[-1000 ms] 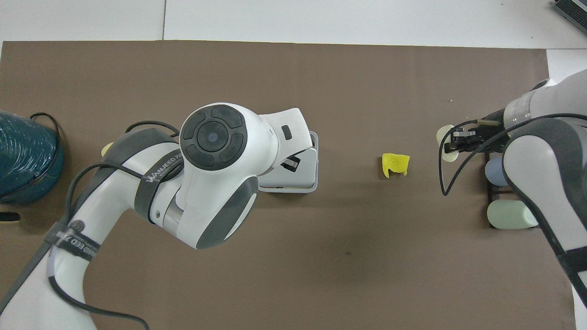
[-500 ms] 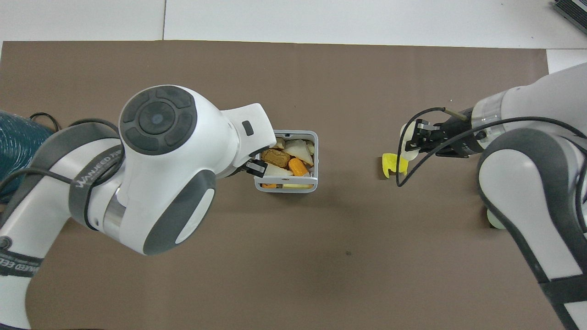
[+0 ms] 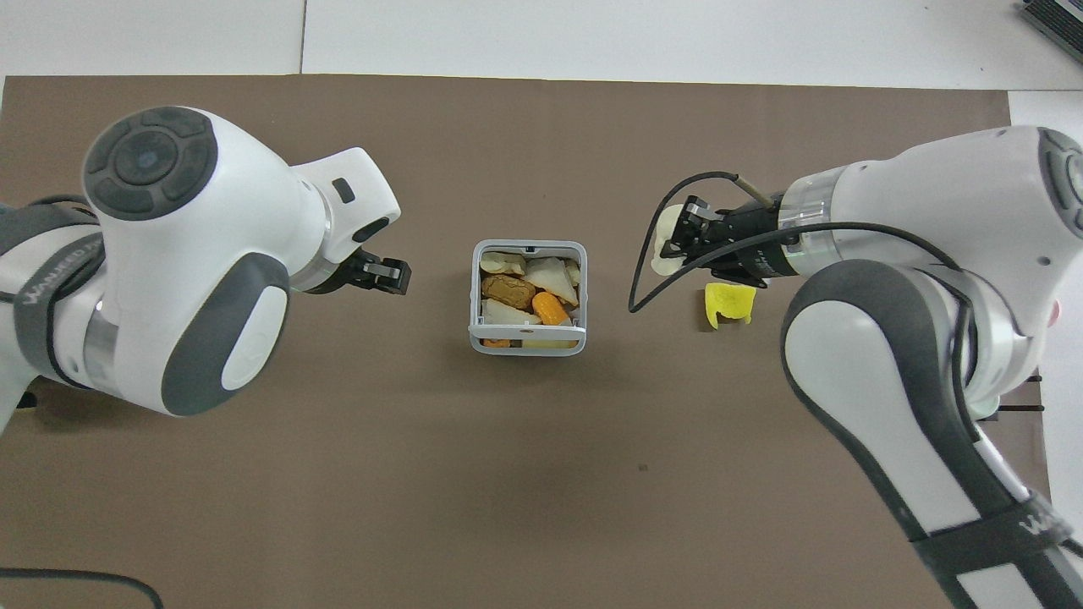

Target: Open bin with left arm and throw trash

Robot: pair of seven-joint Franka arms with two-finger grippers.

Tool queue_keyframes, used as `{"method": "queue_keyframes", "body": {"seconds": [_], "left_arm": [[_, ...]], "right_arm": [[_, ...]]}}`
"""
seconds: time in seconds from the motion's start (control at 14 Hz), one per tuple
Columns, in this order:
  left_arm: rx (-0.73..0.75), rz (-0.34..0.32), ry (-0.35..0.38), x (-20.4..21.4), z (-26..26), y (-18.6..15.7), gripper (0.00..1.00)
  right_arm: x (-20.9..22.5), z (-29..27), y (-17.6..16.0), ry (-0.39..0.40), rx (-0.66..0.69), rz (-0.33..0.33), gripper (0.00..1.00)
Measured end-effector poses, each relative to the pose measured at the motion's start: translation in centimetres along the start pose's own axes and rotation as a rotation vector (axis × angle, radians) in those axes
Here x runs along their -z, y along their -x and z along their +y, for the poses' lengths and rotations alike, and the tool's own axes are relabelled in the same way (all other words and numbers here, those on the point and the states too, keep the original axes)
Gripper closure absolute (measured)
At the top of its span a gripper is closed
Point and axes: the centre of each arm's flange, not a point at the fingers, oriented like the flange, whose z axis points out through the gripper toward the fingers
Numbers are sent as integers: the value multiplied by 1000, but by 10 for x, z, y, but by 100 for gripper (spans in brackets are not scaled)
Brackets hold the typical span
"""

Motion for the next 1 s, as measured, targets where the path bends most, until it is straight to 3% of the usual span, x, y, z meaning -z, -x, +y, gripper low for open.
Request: {"method": "queue_keyframes", "body": {"seconds": [0.36, 0.5, 0.86, 1.0], "left_arm": [[12, 60, -16, -55, -78, 10, 0], [-3, 82, -25, -75, -103, 19, 0], [-63, 114, -55, -119, -170, 23, 0], [-76, 103, -56, -134, -179, 24, 0]], "right_arm": [[-49, 7, 13, 47, -12, -51, 89], [-52, 9, 15, 53, -13, -55, 73], [-49, 8, 13, 49, -12, -49, 15], [-38, 8, 5, 61, 31, 1, 0]]}}
